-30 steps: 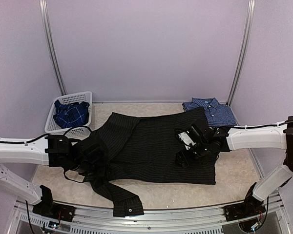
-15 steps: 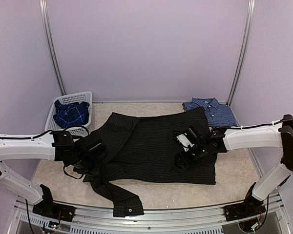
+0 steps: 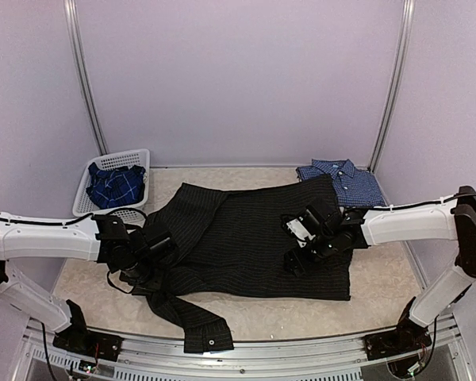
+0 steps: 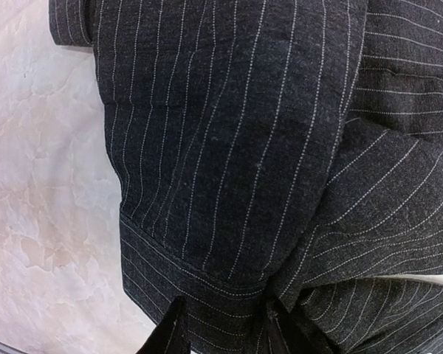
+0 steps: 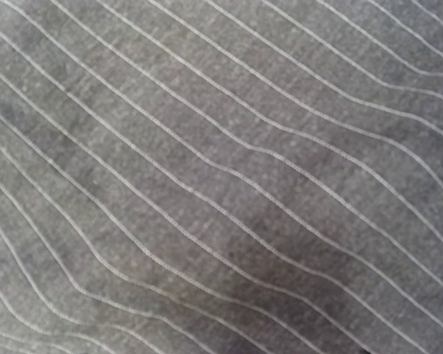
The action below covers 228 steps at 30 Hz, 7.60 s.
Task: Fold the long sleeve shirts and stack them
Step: Pick up the sleeve from the center of the board, then smooth out the flattened shirt at the center of the board, then place the sleeve at the center of the board, then smooth out the flattened shirt at the center of the board.
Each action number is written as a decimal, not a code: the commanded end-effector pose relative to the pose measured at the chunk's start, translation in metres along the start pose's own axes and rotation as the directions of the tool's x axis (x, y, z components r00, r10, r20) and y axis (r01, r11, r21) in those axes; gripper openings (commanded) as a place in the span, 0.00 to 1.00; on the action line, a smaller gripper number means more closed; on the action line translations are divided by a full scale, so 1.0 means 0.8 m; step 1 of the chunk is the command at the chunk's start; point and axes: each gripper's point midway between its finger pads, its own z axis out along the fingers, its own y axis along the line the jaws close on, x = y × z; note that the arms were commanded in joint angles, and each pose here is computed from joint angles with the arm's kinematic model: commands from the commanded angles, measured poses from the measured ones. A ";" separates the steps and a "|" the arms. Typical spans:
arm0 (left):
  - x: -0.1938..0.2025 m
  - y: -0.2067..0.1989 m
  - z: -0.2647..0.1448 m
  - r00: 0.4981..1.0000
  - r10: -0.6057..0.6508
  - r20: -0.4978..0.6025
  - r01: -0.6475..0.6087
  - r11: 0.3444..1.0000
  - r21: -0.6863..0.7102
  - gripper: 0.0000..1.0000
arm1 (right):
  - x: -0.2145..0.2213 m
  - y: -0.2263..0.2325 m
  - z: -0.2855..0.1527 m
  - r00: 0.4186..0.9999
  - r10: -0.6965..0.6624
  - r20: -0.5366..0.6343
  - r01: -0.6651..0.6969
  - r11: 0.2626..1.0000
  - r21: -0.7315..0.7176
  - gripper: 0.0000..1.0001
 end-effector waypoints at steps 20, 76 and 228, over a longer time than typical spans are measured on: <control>0.007 0.009 0.008 1.000 -0.013 -0.023 0.014 0.999 0.037 0.31 | -0.003 0.009 0.008 1.000 -0.018 0.000 0.018 1.000 -0.021 0.72; -0.038 -0.002 -0.038 0.994 0.033 0.104 -0.036 0.999 0.030 0.00 | -0.019 0.232 -0.033 0.903 -0.335 0.270 0.419 0.827 -0.376 0.74; -0.221 -0.032 -0.119 0.925 -0.017 0.380 -0.073 0.973 0.221 0.86 | -0.051 0.180 -0.019 0.958 -0.176 0.224 0.232 0.939 -0.253 0.83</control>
